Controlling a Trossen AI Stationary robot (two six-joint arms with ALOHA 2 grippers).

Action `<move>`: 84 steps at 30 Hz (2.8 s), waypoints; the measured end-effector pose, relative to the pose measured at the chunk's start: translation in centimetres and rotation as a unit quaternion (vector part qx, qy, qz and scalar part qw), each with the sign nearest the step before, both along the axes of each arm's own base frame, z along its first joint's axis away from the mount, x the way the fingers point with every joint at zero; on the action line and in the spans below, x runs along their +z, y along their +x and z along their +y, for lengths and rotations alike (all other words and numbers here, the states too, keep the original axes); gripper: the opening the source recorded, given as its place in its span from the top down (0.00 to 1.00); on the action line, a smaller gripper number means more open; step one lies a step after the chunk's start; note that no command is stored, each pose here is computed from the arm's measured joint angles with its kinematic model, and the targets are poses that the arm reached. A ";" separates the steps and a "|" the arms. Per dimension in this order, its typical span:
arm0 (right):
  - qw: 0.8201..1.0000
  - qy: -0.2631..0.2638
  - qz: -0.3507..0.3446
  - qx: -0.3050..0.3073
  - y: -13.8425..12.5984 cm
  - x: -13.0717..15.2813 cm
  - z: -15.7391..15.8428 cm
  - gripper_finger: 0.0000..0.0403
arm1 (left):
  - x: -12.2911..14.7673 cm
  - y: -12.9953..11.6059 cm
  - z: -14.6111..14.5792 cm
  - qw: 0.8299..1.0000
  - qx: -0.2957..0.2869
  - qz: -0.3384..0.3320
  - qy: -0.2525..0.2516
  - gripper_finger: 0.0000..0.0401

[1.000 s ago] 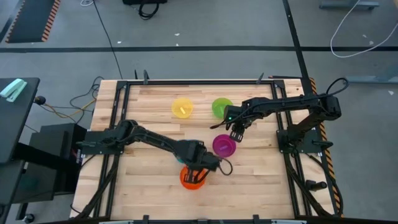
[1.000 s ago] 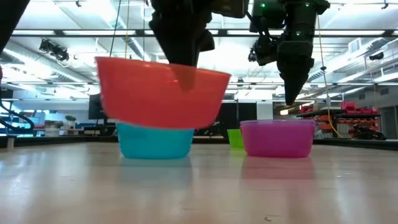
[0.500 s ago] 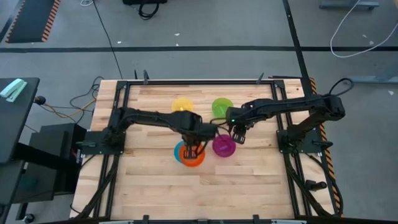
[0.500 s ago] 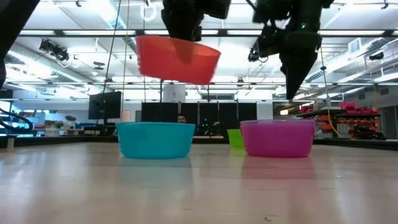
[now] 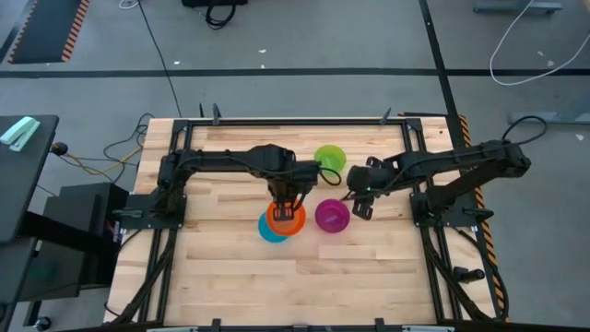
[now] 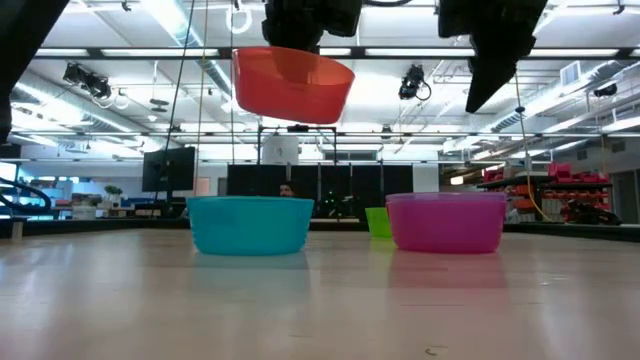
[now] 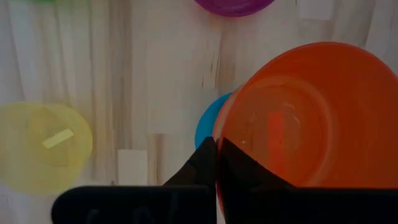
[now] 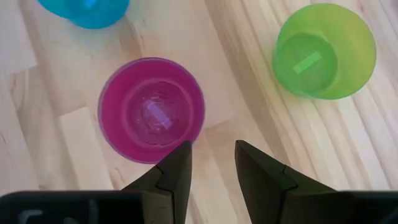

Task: Nest bowls inside each other
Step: Stack the orange bowl on top of the blue bowl

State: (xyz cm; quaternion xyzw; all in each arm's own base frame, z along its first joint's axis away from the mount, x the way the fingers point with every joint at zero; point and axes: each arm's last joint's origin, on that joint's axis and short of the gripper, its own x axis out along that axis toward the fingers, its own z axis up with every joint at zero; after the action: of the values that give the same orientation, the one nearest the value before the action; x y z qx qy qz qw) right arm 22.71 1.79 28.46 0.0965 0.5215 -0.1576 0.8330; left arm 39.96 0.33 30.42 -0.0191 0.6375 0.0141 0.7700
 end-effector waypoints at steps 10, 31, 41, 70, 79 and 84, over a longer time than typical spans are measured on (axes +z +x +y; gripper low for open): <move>1.000 -0.015 -0.007 0.007 -0.2 0.0 1.6 0.68 | 0.0 0.0 2.2 1.000 0.005 -0.003 -0.010 0.98; 0.999 -0.028 -0.011 0.014 -0.3 0.0 2.4 0.68 | 0.2 -0.2 -0.2 0.999 -0.028 -0.001 -0.032 0.98; 0.998 -0.044 -0.035 0.033 0.0 0.2 3.0 0.68 | 4.3 -1.5 -2.8 0.991 -0.077 -0.107 -0.020 0.98; 0.995 -0.055 -0.062 0.062 0.6 0.5 3.1 0.68 | 5.4 -6.5 2.7 0.988 -0.003 -0.148 -0.035 0.98; 0.994 -0.053 -0.069 0.060 0.7 0.6 3.1 0.68 | -1.8 -10.0 2.0 0.986 0.049 -0.147 -0.068 0.98; 0.994 -0.052 -0.075 0.059 0.8 0.7 3.1 0.68 | -5.0 -10.4 0.5 0.983 0.041 -0.156 -0.086 0.98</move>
State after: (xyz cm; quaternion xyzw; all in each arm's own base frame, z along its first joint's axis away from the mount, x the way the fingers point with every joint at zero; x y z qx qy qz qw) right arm 23.49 4.89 29.11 0.0334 0.4535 -0.1274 0.8815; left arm 29.58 0.86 25.44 -0.1129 0.5069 -0.0123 0.8545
